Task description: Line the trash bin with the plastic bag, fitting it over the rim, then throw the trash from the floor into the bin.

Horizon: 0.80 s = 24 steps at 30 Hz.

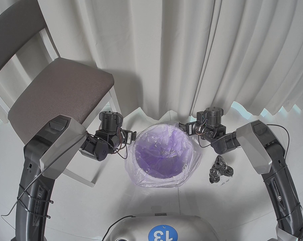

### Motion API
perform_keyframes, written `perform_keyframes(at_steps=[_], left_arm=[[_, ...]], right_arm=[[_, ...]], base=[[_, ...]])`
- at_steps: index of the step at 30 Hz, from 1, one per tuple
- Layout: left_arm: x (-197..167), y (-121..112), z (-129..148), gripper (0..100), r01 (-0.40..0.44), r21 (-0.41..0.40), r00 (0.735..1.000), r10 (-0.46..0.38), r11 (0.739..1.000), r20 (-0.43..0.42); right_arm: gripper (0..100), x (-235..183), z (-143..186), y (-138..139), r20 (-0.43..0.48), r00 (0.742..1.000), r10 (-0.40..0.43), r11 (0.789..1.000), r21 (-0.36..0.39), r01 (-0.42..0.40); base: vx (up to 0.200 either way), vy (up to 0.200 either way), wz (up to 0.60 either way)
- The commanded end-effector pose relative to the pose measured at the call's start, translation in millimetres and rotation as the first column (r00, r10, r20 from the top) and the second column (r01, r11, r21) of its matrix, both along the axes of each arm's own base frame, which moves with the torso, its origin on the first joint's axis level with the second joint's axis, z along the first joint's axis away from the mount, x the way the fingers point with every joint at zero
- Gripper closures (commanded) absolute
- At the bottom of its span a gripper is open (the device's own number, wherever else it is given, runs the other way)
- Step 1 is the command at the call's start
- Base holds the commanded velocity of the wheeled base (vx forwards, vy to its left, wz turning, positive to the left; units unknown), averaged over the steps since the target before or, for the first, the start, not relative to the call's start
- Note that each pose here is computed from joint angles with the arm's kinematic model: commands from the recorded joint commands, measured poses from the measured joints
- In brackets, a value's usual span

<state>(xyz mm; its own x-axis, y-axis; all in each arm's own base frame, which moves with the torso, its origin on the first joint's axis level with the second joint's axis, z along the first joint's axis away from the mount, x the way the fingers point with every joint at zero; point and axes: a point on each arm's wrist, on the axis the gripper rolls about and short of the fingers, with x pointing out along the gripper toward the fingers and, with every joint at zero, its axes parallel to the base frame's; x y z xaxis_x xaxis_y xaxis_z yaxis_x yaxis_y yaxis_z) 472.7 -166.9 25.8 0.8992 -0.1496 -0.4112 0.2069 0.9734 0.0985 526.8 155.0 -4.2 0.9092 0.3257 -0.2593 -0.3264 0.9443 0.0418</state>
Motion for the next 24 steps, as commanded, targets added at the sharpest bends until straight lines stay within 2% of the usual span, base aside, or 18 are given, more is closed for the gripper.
perform_keyframes(at_steps=[1, 11, 14, 17, 21, 24], left_arm=[[-4.3, 0.8, 6.0, 0, 0.0, -0.001, 1.0, 0.0, 1.0, 0.008], [-13.0, 1.6, 17.2, 0, 0.005, -0.006, 1.0, -0.005, 1.0, 0.02], [-20.3, 4.3, 27.0, 0, 0.006, -0.014, 0.999, -0.005, 1.0, 0.046], [-33.2, 8.9, 35.3, 0, 0.011, -0.022, 0.998, -0.01, 1.0, 0.059], [-48.0, 14.2, 40.4, 0, 0.016, -0.03, 0.997, -0.014, 0.999, 0.077], [-59.7, 17.1, 40.2, 0, 0.019, -0.03, 0.997, -0.017, 0.999, 0.076]], right_arm=[[0, -0.5, -11.6, 1.6, -0.019, 1.0, 0.005, 1.0, -0.005, -0.005], [0, 2.3, -23.4, 2.4, -0.022, 1.0, 0.001, 1.0, -0.005, -0.001], [0, 4.5, -7.8, 1.8, 0.042, 0.999, -0.017, 1.0, 0.016, 0.016], [0, -3.5, 33.7, -1.5, 0.115, 0.993, -0.021, 0.999, 0.029, 0.017], [0, -27.7, 69.7, -10.2, 0.044, 0.999, -0.019, 1.0, 0.001, 0.019], [0, -41.8, 84.3, -22.4, -0.015, 0.999, -0.034, 0.999, -0.031, 0.033]], base=[[0.0, 0.0, 0.0], [0.0, 0.0, 0.0], [0.0, 0.0, 0.0], [0.0, 0.0, 0.0], [0.0, 0.0, 0.0], [0.0, 0.0, 0.0]])
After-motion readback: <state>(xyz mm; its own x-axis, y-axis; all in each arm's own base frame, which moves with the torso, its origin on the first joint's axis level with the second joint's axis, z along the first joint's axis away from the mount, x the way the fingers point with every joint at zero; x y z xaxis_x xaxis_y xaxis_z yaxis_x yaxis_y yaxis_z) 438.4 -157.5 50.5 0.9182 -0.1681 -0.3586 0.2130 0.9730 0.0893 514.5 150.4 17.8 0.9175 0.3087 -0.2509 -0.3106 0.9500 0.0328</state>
